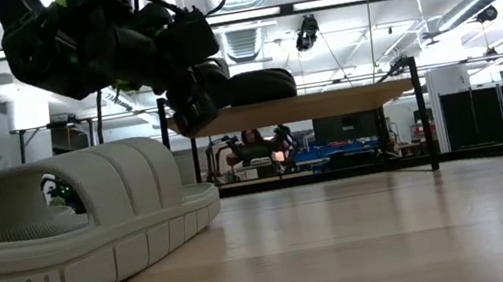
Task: Pick and place slides into the shelf
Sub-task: Put the black slide on the shelf
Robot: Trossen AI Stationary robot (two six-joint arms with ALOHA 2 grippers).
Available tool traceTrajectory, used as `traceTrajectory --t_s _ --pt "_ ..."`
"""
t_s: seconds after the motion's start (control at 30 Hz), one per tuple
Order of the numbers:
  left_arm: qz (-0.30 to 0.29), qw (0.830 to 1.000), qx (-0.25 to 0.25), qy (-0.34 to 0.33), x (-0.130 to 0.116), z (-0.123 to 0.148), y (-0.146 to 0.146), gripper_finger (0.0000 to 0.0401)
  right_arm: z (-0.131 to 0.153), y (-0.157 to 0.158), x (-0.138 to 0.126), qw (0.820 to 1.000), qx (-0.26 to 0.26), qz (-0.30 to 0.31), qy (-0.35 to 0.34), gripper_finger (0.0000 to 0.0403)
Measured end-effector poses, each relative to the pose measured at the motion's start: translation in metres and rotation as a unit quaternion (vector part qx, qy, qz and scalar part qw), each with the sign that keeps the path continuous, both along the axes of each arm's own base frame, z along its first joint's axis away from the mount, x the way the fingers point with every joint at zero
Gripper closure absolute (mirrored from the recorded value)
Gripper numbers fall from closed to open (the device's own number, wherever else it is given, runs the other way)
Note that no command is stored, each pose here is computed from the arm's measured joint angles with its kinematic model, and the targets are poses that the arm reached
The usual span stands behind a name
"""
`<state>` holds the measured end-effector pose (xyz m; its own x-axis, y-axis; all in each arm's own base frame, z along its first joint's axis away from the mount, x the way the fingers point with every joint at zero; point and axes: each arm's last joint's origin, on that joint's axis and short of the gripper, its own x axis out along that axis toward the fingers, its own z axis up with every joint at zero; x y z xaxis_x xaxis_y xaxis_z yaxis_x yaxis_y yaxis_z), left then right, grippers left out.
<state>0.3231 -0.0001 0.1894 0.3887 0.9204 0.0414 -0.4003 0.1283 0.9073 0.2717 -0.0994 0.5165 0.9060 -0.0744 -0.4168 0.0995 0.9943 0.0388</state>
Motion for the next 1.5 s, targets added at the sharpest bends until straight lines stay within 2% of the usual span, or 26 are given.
traceTrajectory --t_s 0.3,0.57,0.8,0.97,1.17,1.5 --pt "0.004 1.000 -0.003 -0.007 0.000 0.000 0.000 0.0371 -0.001 0.000 0.000 1.000 0.000 0.000 0.001 0.0181" --pt "0.001 1.000 -0.009 -0.021 0.000 0.000 -0.002 0.0267 -0.001 0.000 0.001 1.000 -0.001 0.001 0.002 0.0181" --pt "-0.064 0.997 -0.012 -0.040 0.004 0.002 -0.011 0.0203 -0.001 0.000 0.001 1.000 -0.001 0.001 0.002 0.0181" --pt "-0.078 0.996 -0.012 -0.040 0.004 0.002 -0.015 0.0166 -0.001 0.000 0.001 1.000 -0.001 0.000 0.003 0.0181" --pt "-0.082 0.996 -0.012 -0.040 0.004 0.002 -0.019 0.0145 -0.004 -0.001 0.002 1.000 0.002 0.000 0.008 0.0181" --pt "-0.096 0.994 -0.013 -0.050 0.006 0.007 -0.028 0.0142 -0.005 -0.001 0.002 1.000 0.000 -0.002 0.009 0.0181"
